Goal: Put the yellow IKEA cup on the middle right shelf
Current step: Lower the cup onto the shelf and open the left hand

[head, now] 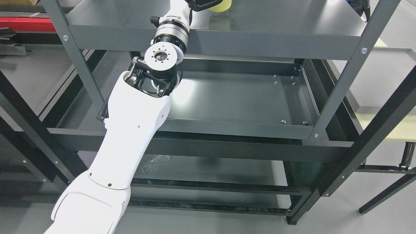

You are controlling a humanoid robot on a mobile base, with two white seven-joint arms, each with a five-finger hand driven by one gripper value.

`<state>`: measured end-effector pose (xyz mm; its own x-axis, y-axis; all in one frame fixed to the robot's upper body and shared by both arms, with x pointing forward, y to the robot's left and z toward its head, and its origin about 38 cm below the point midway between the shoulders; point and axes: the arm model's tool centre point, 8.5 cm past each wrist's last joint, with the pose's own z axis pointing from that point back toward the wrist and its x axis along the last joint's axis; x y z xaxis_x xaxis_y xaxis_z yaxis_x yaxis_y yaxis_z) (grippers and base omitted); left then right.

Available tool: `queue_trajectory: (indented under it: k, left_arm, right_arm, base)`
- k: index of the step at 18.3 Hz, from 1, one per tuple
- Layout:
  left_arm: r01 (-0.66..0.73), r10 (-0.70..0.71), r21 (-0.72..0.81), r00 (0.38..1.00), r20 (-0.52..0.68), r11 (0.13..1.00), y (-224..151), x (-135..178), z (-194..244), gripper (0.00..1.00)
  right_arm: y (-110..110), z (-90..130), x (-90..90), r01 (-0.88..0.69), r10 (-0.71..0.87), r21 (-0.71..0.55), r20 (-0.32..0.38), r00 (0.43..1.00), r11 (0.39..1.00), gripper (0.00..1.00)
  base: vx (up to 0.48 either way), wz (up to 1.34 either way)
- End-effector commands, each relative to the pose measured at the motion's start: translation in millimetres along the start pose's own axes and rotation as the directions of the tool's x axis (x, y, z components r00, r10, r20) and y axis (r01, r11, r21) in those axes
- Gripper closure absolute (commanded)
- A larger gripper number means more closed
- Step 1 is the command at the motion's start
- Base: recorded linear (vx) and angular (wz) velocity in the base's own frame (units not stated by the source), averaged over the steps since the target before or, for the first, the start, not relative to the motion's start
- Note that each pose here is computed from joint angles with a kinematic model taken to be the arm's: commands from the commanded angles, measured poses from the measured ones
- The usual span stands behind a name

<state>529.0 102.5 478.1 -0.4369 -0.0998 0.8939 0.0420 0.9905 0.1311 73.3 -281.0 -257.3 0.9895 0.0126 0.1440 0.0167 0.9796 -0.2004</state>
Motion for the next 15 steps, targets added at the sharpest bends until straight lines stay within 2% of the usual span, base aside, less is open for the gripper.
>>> queue_trajectory:
  k: [1,4,6,8,9,11,13,15]
  left_arm:
    - [0.011,-0.011,0.009,1.000,0.002,1.000,7.3,-2.4,-0.4,0.01]
    - [0.012,-0.012,0.010,1.000,0.001,1.000,7.4,-2.9,-0.5,0.01]
    - [0.012,-0.012,0.010,1.000,-0.001,1.000,7.4,-3.7,-0.3,0.08]
    - [0.009,-0.009,0.009,1.000,-0.004,1.000,7.5,-5.5,0.4,0.26]
    - [0.005,-0.005,0.010,1.000,-0.002,1.000,8.3,-4.7,0.4,0.41]
    - [-0.002,0.001,0.013,1.000,0.017,1.000,8.4,-2.7,0.9,0.66]
    - [-0.036,0.033,0.020,0.994,0.108,0.999,9.4,4.6,2.0,1.00]
    - [-0.048,0.046,0.010,0.987,0.155,0.999,8.2,9.0,2.2,1.00]
  right_arm:
    - [-9.8,-0.6,-8.9,0.004,-0.004,-0.013,-0.014,1.000,1.000,0.01]
    - [-9.8,-0.6,-8.9,0.004,-0.004,-0.013,-0.014,1.000,1.000,0.01]
    - [-9.8,-0.6,-8.9,0.004,-0.004,-0.013,-0.014,1.000,1.000,0.01]
    - [-9.8,-0.6,-8.9,0.004,-0.004,-0.013,-0.014,1.000,1.000,0.01]
    - [-9.8,-0.6,-8.9,0.004,-0.004,-0.013,-0.014,1.000,1.000,0.01]
    - [-9.8,-0.6,-8.9,0.004,-0.004,-0.013,-0.014,1.000,1.000,0.01]
    - [-9.8,-0.6,-8.9,0.004,-0.004,-0.013,-0.014,1.000,1.000,0.01]
    - [-9.8,-0.6,-8.9,0.004,-0.004,-0.013,-0.014,1.000,1.000,0.01]
  base:
    - [0.000,0.00]
    - [0.000,0.00]
    - [0.000,0.00]
    - [0.000,0.00]
    - [0.000,0.00]
    - [0.000,0.00]
    - [0.000,0.00]
    - [0.000,0.00]
